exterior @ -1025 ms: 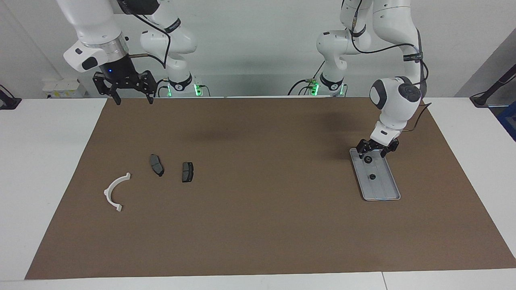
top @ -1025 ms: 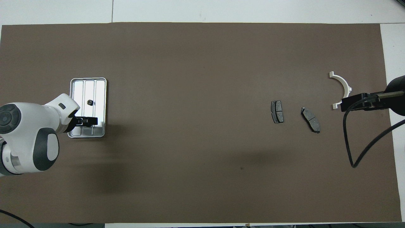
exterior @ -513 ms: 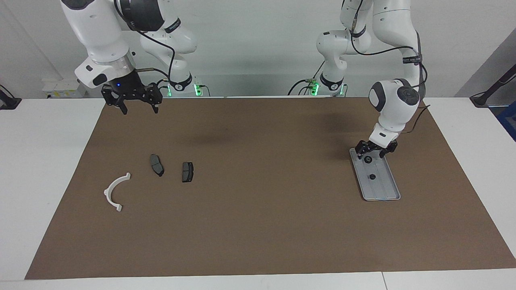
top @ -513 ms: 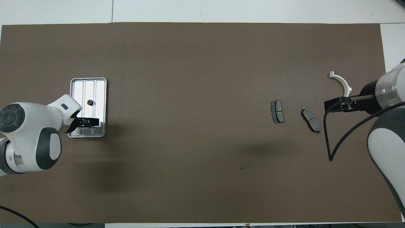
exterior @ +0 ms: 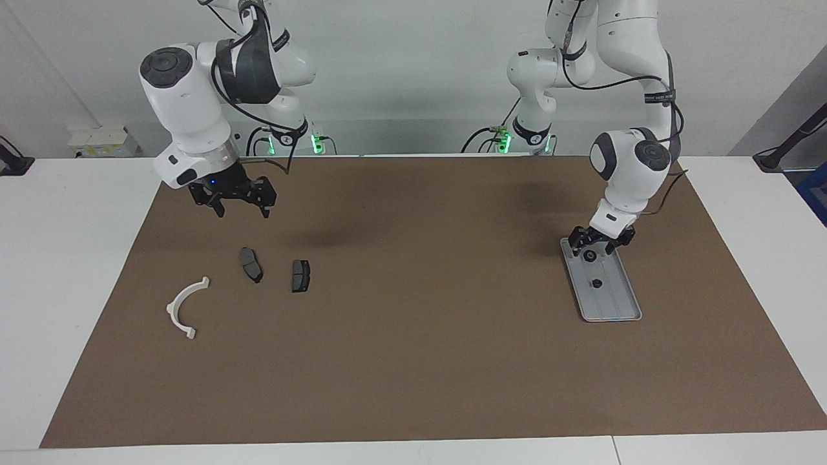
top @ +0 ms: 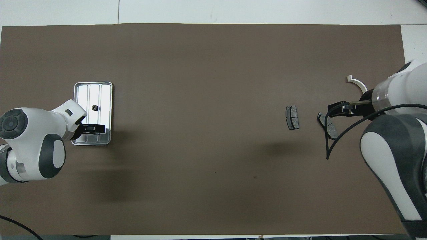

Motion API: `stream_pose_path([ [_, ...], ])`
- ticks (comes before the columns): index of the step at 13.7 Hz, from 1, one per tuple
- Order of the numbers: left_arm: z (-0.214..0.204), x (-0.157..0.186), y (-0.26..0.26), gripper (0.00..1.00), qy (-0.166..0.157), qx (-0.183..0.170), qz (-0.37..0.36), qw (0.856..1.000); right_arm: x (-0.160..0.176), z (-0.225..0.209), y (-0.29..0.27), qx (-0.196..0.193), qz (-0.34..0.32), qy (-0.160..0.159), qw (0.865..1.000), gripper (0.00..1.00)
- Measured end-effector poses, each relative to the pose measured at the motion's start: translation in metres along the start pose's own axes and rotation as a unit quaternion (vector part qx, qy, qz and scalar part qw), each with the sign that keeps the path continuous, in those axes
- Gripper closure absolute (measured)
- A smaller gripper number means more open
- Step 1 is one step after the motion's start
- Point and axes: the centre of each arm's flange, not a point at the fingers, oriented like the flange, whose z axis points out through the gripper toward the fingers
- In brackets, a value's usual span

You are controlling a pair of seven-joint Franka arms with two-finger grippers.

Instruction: Place bearing gear from tray to pile

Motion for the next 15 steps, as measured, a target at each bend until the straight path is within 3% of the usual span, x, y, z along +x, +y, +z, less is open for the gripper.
stream_pose_path([
  [3,0.000,0.000,0.002,0.25,0.000,0.000,-0.002,1.000,0.009,0.020,-0.020,0.001,-0.009,0.001,1.000,0.00],
  [6,0.000,0.000,0.005,0.65,0.000,0.000,-0.008,1.000,0.014,0.036,-0.029,0.001,-0.017,-0.003,1.000,0.00],
  [11,-0.008,0.008,0.007,0.65,0.001,-0.002,-0.018,1.000,0.021,0.056,-0.035,0.001,-0.021,-0.009,1.000,0.00],
  [13,-0.044,0.036,0.008,0.65,-0.021,-0.011,-0.030,0.999,0.025,0.065,-0.035,0.002,-0.020,-0.009,1.000,0.00],
  [15,-0.107,0.069,0.030,0.65,-0.028,-0.027,-0.065,0.997,0.027,0.069,-0.036,0.002,-0.020,-0.009,1.000,0.00],
])
